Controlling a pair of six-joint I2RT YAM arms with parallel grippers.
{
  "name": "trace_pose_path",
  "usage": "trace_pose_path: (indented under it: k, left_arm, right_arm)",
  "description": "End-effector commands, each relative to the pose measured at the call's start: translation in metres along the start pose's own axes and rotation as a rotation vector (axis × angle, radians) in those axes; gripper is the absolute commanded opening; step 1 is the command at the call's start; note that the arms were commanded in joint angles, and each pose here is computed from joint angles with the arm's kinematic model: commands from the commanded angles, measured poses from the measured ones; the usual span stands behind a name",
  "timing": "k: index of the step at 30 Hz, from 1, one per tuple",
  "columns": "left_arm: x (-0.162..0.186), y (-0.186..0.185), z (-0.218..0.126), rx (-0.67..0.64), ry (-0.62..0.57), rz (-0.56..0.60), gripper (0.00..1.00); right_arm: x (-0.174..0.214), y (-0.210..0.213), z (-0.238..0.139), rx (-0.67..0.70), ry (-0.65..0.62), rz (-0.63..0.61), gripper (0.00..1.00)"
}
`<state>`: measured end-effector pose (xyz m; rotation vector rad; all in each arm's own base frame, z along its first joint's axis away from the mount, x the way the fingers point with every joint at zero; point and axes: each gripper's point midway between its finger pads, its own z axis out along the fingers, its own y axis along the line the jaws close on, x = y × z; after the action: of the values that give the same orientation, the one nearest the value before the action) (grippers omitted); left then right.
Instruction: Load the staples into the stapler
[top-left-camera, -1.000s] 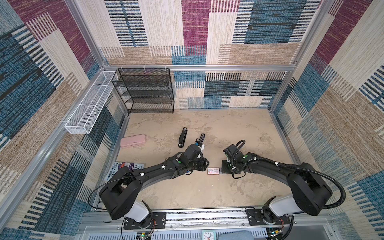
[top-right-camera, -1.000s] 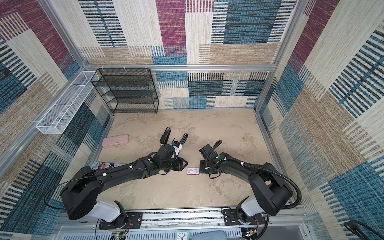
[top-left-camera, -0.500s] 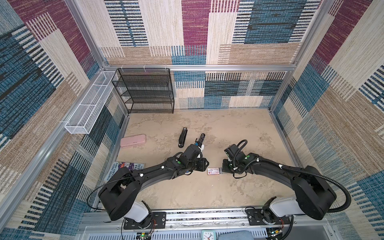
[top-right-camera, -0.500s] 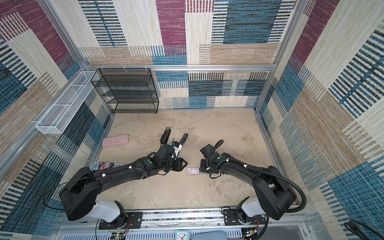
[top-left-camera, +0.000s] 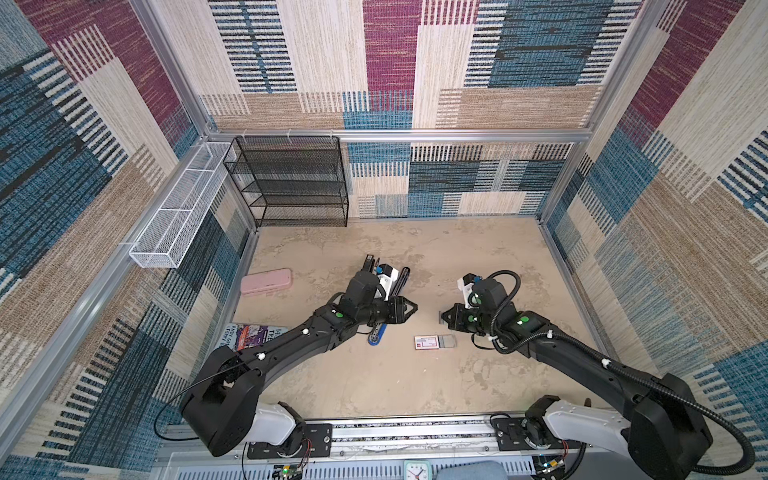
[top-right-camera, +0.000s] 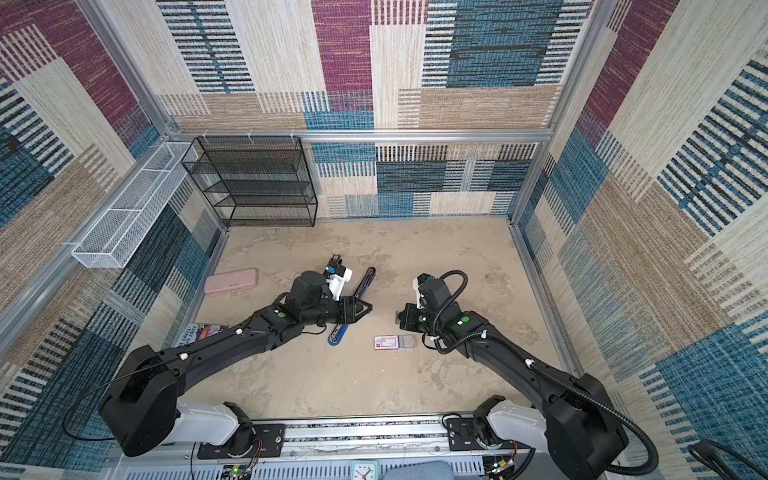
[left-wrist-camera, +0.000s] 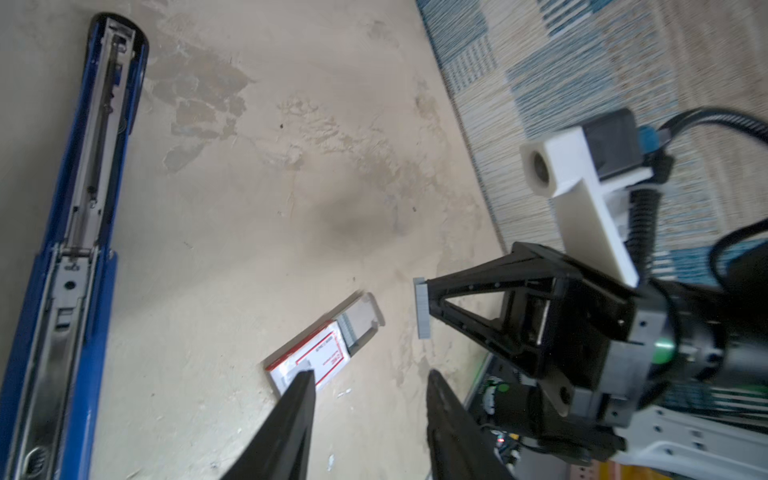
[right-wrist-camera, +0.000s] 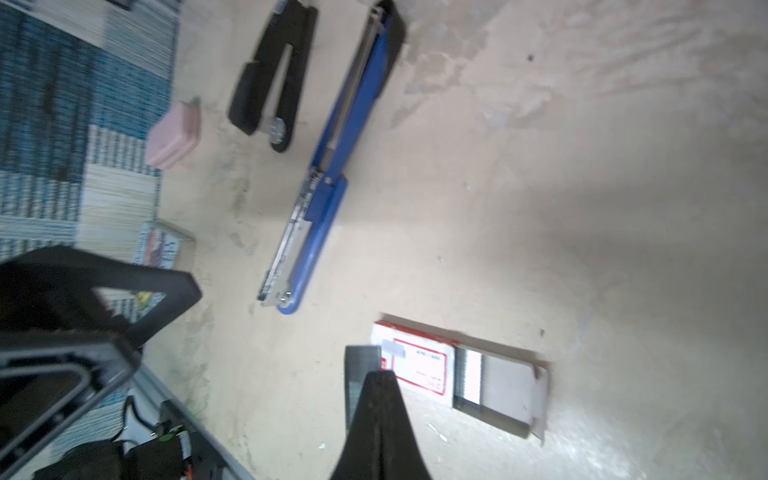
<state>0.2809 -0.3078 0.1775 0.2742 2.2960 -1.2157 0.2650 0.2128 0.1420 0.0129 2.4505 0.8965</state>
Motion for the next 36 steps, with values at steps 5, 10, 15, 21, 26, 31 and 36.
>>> trace_pose_path:
  k: [5, 10, 15, 21, 26, 31, 36]
  left_arm:
    - [-0.017, -0.076, -0.035, 0.385, 0.054, 0.071, 0.48]
    - [-0.017, -0.086, -0.051, 0.464, 0.057, 0.085, 0.48]
    - [-0.013, -0.093, -0.059, 0.530, 0.081, 0.085, 0.48]
    - [-0.014, -0.104, -0.063, 0.605, 0.093, 0.093, 0.47]
    - [-0.012, -0.105, -0.062, 0.636, 0.111, 0.075, 0.42]
    - [-0.013, -0.109, -0.065, 0.660, 0.101, 0.095, 0.42]
    - [-0.011, -0.110, -0.065, 0.663, 0.109, 0.094, 0.42]
  right_arm:
    - [-0.020, 0.078, -0.029, -0.423, -0.044, -0.205, 0.00]
    - [-0.022, 0.100, -0.045, -0.585, -0.034, -0.271, 0.00]
    - [-0.017, 0.115, -0.059, -0.717, -0.005, -0.306, 0.00]
    - [-0.007, 0.125, -0.068, -0.813, 0.044, -0.330, 0.00]
    - [-0.004, 0.128, -0.072, -0.847, 0.062, -0.334, 0.00]
    - [-0.004, 0.131, -0.076, -0.871, 0.065, -0.336, 0.00]
    - [-0.005, 0.132, -0.076, -0.879, 0.061, -0.330, 0.00]
